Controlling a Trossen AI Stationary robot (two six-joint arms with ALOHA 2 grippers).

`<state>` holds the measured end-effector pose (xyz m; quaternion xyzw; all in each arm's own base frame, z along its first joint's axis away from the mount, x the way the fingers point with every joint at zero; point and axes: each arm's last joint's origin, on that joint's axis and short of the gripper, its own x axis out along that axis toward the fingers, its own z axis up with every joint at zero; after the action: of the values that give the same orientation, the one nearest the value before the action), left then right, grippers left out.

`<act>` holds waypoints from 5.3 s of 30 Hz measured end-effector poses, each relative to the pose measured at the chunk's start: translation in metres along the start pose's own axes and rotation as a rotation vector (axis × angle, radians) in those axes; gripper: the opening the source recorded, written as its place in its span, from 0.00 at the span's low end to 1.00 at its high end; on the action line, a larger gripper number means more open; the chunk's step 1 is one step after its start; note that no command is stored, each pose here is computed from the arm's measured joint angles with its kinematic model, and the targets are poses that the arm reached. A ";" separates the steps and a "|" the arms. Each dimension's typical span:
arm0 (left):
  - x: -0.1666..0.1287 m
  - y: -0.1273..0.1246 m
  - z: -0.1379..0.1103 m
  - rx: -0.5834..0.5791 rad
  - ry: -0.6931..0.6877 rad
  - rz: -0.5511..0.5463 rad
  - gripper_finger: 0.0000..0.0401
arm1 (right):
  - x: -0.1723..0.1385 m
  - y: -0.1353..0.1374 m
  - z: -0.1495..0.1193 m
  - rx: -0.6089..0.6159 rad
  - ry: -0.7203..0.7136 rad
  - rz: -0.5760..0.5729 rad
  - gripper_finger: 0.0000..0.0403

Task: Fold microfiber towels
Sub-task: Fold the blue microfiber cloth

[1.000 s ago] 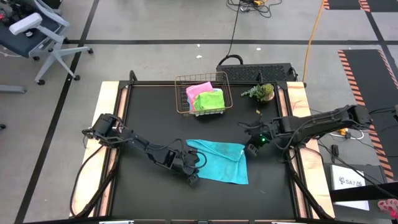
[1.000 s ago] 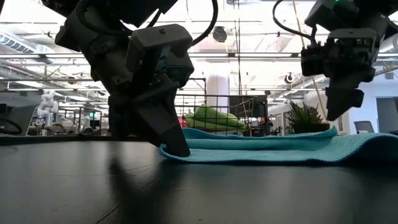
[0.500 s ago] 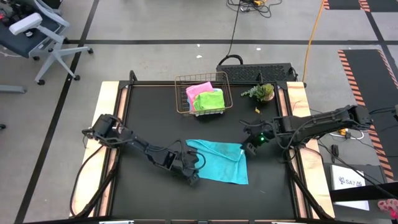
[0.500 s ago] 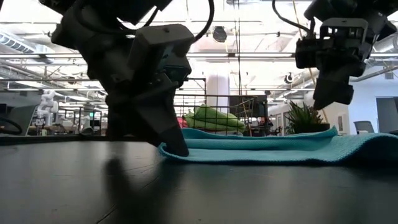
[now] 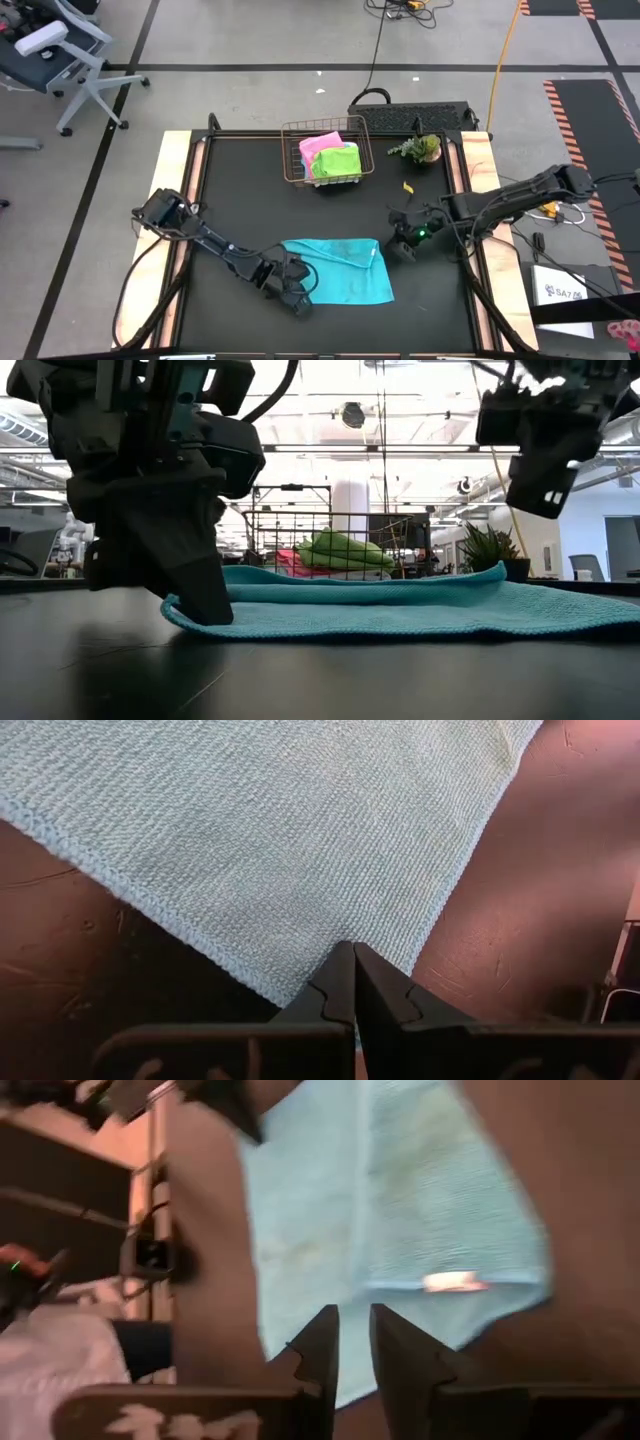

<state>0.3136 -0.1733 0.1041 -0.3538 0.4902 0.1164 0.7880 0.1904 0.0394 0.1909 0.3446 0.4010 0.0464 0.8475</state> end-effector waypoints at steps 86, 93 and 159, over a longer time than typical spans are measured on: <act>0.000 0.001 0.004 0.029 -0.036 0.011 0.02 | 0.093 0.049 0.022 -0.708 0.286 -0.280 0.35; 0.000 0.001 0.004 0.034 -0.037 0.011 0.01 | 0.097 0.038 0.007 -0.648 0.290 -0.285 0.35; 0.001 -0.004 -0.001 -0.031 0.049 -0.058 0.02 | 0.036 -0.053 0.070 -0.704 0.318 -1.058 0.39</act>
<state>0.3153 -0.1765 0.1049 -0.3828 0.4971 0.0924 0.7732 0.2543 -0.0267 0.1653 -0.2083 0.5975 -0.1978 0.7487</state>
